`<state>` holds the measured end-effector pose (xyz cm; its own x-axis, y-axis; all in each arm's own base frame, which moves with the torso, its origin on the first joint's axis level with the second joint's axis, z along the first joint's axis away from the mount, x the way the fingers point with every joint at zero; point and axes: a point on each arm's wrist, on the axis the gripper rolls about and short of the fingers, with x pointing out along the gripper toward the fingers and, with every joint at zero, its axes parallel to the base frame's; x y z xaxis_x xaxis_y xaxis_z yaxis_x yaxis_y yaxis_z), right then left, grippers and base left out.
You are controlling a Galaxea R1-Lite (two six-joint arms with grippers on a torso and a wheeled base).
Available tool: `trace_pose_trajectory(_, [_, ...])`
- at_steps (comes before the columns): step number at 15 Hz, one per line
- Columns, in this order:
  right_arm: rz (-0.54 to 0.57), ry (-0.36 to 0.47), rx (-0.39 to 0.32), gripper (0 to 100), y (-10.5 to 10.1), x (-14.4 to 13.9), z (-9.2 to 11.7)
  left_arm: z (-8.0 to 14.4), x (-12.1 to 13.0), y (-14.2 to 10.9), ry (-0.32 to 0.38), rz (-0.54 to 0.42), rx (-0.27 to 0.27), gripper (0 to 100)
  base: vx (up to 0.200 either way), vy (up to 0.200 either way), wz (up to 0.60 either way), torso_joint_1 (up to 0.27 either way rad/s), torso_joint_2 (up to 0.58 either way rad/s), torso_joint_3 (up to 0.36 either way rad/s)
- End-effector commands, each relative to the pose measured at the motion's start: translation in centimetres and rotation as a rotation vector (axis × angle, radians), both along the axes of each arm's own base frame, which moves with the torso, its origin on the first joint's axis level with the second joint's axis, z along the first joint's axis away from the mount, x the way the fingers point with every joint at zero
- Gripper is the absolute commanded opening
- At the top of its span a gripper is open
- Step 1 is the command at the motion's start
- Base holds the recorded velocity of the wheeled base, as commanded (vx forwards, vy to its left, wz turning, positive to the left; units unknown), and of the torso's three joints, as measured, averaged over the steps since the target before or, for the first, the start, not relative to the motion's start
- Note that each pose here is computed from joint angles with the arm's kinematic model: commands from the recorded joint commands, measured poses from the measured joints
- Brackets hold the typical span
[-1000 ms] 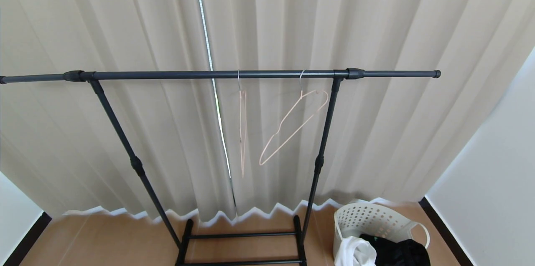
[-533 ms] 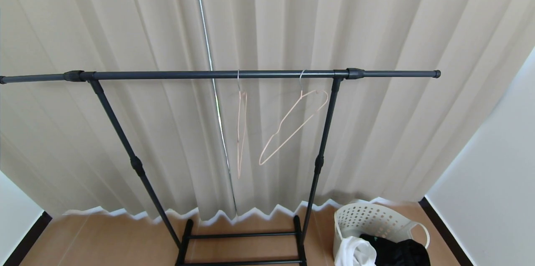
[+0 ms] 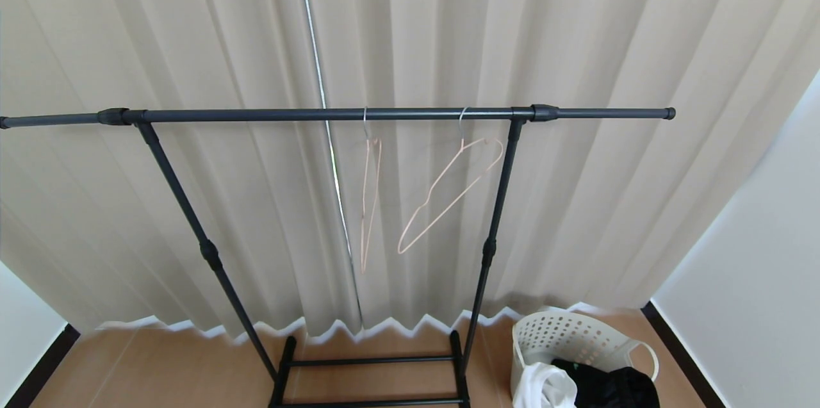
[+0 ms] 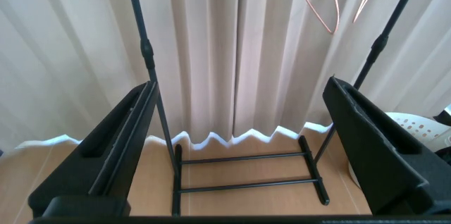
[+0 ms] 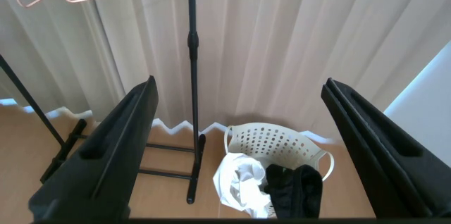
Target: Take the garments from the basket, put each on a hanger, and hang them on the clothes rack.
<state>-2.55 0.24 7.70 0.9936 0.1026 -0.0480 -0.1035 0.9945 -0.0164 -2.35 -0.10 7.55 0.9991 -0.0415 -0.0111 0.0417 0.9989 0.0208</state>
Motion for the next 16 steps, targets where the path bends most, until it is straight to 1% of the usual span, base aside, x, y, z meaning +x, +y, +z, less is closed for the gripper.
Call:
trace_pose_trajectory(1, [0.000, 0.002, -0.001, 100, 0.00, 0.01, 0.00, 0.00, 0.01, 0.00, 0.001, 0.000, 0.000, 100, 0.000, 0.000, 0.00, 0.000, 0.00, 0.000])
trace_pose_trajectory(16, [0.000, 0.002, -0.005, 100, 0.00, 0.00, -0.02, 0.00, 0.01, 0.00, 0.001, 0.000, 0.000, 100, 0.000, 0.000, 0.00, 0.000, 0.00, 0.000])
